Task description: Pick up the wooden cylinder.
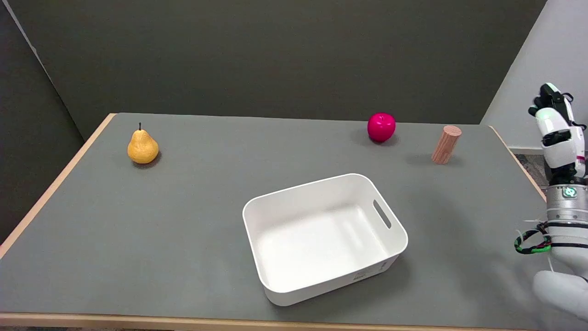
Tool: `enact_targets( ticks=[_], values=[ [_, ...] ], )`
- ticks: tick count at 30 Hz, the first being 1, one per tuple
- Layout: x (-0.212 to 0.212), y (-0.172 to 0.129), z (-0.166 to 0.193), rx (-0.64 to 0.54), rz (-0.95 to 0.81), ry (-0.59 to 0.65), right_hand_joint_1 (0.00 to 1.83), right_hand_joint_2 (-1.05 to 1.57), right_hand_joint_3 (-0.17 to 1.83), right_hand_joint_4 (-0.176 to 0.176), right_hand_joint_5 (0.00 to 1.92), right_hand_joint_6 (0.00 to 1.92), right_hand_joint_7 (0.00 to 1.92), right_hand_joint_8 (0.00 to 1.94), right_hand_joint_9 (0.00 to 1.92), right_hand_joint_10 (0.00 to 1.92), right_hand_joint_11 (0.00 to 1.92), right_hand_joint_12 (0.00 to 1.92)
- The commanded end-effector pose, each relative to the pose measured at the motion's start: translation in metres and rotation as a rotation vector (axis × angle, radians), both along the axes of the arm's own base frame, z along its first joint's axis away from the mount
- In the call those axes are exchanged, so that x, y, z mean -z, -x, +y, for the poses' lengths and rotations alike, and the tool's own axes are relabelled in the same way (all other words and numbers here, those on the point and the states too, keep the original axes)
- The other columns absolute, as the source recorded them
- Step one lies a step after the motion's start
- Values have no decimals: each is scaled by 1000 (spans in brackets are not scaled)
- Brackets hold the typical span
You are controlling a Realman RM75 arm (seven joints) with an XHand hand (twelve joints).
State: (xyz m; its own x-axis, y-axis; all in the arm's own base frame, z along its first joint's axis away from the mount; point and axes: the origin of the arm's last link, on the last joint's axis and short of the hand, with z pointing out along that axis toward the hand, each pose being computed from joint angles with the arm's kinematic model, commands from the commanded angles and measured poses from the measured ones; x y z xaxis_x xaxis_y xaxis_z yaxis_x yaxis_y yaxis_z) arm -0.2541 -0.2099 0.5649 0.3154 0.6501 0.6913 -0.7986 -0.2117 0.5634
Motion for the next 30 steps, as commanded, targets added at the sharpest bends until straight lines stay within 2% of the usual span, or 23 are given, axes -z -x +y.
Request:
enact_targets(
  ticks=[1, 3, 12, 17, 20, 26, 30],
  values=[
    [-8, 9, 17, 20, 0, -11, 28, 636, 967, -73, 81, 337, 96, 176, 28, 451, -1, 739],
    [-7, 9, 18, 18, 3, -16, 32, 659, 910, -67, 88, 345, 61, 205, 5, 460, -1, 717],
    [-17, 8, 2, 81, -16, -12, 24, 626, 949, -76, 76, 349, 69, 169, 13, 399, -1, 680],
    [-34, 10, -19, 184, -65, 13, 17, 650, 983, -125, 44, 333, 6, 188, -1, 258, -1, 424],
    [-45, 16, -35, 262, -96, 45, -1, 718, 827, -147, 38, 296, -1, 166, -1, 220, -1, 292],
    [-48, 34, -66, 326, -197, 53, -1, 721, 841, -152, 31, 297, -1, 149, -1, 226, -1, 312],
    [-47, 37, -89, 340, -264, 45, -1, 704, 877, -139, 30, 290, -1, 180, -1, 254, -1, 326]
  ],
)
